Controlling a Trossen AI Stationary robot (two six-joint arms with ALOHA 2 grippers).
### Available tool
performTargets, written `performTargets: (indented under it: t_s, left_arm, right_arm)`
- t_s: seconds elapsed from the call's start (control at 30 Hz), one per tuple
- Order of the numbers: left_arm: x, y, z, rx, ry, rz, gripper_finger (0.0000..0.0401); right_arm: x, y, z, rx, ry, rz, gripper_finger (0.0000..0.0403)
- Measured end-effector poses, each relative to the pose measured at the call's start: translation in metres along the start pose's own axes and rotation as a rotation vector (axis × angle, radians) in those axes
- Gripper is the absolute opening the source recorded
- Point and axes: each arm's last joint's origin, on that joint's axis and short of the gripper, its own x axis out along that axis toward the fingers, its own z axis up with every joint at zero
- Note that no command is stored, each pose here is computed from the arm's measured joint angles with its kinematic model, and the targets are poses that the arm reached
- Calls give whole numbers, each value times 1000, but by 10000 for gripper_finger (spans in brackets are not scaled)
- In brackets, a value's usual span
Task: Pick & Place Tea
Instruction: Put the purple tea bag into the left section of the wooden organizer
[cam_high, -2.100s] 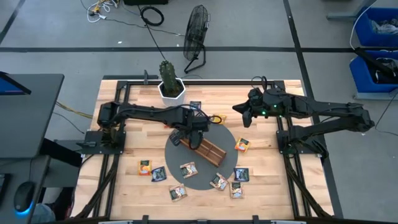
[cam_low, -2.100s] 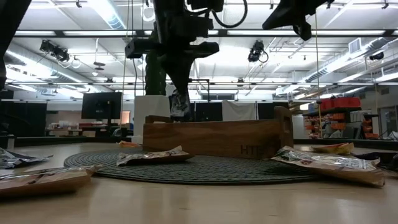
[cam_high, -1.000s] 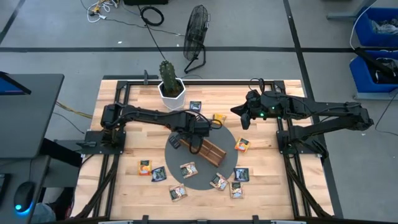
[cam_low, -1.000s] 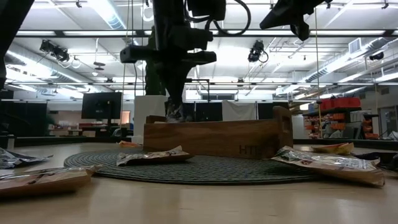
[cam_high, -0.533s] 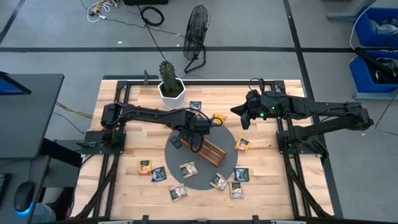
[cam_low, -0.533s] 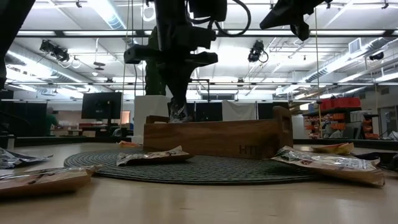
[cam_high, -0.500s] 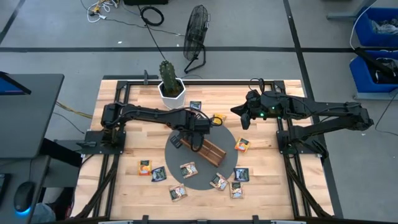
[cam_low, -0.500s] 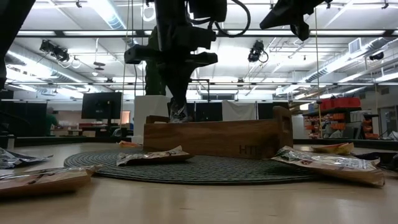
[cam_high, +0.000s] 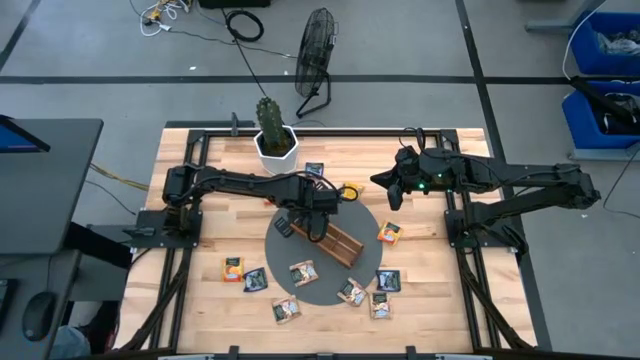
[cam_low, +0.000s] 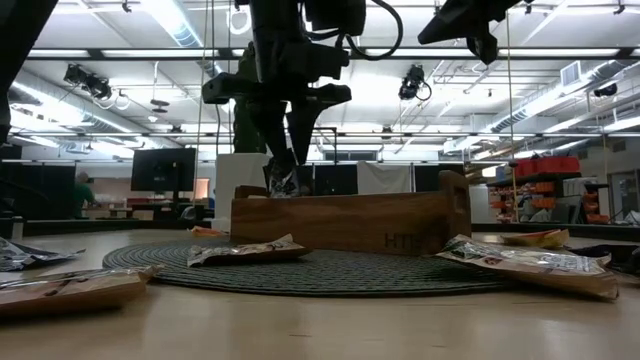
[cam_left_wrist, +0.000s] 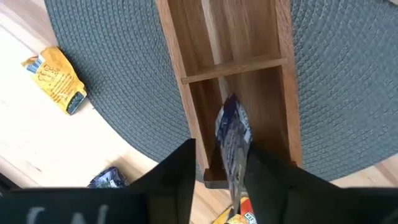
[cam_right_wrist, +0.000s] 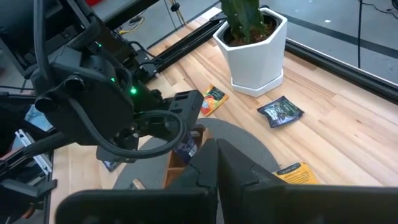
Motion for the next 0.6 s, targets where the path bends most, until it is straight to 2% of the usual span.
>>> performTargets:
  t_s: [0.13, 0.3, 0.5, 0.6]
  left_arm:
    - [0, 3, 2, 0, -23, 28, 162]
    - [5, 3, 3, 94, -15, 19, 164]
    - [6, 9, -4, -3, 13, 39, 161]
    - [4, 11, -7, -32, 65, 89, 161]
  right_arm:
    - [0, 0, 0, 0, 0, 0, 4]
    - [0, 0, 0, 0, -1, 0, 4]
    - [0, 0, 0, 0, -1, 1, 4]
    - [0, 0, 0, 0, -1, 1, 4]
